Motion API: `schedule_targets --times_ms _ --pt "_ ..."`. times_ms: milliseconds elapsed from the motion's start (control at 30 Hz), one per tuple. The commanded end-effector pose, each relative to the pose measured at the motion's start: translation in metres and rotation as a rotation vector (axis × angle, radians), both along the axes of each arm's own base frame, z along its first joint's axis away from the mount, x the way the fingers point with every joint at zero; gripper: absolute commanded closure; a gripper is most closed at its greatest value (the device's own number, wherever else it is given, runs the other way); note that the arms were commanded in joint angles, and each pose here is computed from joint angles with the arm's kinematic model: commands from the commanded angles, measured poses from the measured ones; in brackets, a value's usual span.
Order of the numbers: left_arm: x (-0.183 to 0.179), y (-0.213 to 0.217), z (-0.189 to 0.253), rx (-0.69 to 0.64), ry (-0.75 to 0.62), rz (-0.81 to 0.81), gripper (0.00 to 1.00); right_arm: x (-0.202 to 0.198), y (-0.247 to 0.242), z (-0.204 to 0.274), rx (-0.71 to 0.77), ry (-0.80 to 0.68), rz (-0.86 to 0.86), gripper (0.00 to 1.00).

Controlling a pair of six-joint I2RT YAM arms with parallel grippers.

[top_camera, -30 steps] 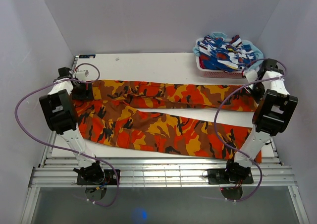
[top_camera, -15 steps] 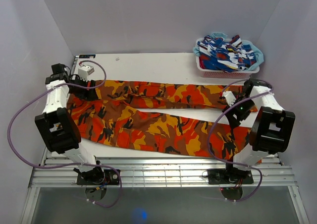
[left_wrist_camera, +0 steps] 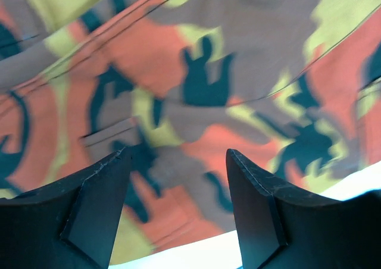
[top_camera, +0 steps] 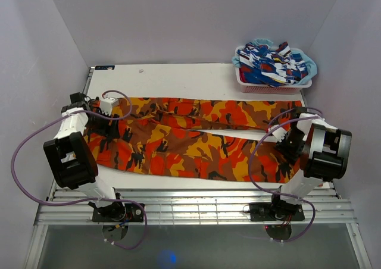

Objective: Fold and stack the trousers
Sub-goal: Flatten the trousers out

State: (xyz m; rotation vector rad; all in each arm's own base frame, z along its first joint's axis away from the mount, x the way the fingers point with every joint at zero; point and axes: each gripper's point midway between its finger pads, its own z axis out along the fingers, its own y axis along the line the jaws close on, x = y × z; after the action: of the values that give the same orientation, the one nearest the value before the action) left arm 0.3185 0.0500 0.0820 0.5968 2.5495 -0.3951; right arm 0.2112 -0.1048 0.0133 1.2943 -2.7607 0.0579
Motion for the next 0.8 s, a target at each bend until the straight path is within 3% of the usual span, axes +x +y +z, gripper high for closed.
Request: schedule_targets --times_ms 0,100,267,500,633,767 --pt "0.001 0.009 0.011 0.075 -0.062 0.003 0.25 0.071 -0.041 -0.011 -0.124 -0.159 0.054 0.41" --pt "-0.007 0.011 -0.001 0.089 -0.034 0.008 0.25 0.09 -0.051 -0.008 -0.144 -0.173 0.05 0.4" --pt "-0.021 0.015 -0.032 0.121 0.028 -0.001 0.26 0.086 -0.025 0.009 -0.007 -0.155 0.08 0.36" --pt "-0.068 0.044 -0.086 0.301 0.188 -0.097 0.35 0.137 0.018 0.087 0.231 -0.375 0.031 0.38" --pt "-0.071 0.046 -0.072 0.326 0.146 -0.198 0.41 0.169 0.029 0.104 0.252 -0.458 0.055 0.4" --pt "-0.038 0.039 -0.028 0.282 0.011 -0.26 0.41 0.203 0.035 0.107 0.268 -0.534 0.037 0.43"
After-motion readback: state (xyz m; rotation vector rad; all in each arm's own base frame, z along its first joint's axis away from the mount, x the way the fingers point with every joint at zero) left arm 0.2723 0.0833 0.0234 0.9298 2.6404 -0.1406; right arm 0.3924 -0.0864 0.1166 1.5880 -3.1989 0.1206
